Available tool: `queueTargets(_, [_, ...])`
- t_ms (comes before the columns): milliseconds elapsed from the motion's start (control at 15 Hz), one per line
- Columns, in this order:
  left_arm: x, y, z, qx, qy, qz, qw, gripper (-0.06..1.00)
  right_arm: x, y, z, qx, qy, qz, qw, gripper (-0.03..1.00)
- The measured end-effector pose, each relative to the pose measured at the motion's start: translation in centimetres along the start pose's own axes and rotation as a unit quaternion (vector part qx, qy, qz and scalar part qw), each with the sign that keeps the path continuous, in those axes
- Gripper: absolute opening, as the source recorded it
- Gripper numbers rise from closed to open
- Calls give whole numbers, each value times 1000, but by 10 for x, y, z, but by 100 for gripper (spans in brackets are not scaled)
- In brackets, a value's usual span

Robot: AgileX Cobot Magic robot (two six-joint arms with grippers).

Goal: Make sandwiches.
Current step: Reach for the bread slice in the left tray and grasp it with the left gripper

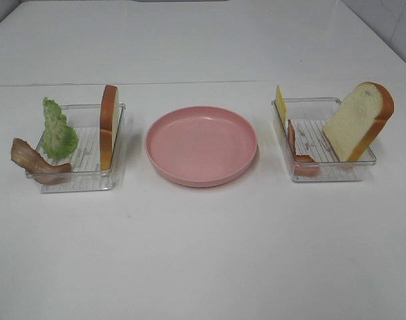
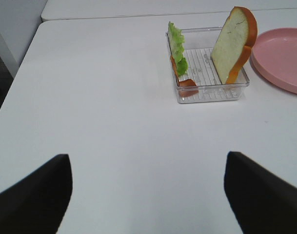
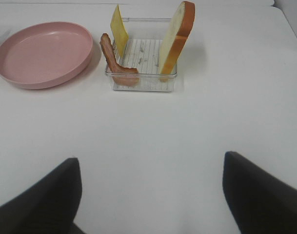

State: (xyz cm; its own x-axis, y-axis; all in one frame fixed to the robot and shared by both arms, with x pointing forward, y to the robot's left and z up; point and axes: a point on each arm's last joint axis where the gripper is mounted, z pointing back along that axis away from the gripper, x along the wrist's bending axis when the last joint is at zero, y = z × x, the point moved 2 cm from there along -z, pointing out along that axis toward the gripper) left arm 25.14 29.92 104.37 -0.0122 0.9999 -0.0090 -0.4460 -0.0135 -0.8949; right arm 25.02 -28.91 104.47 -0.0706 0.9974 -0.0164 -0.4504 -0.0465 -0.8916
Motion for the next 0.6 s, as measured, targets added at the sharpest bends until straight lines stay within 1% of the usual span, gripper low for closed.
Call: queueTargets(600, [0,0,0,0,0,0,1000,80,0,0,0,0,0,0,1000,76])
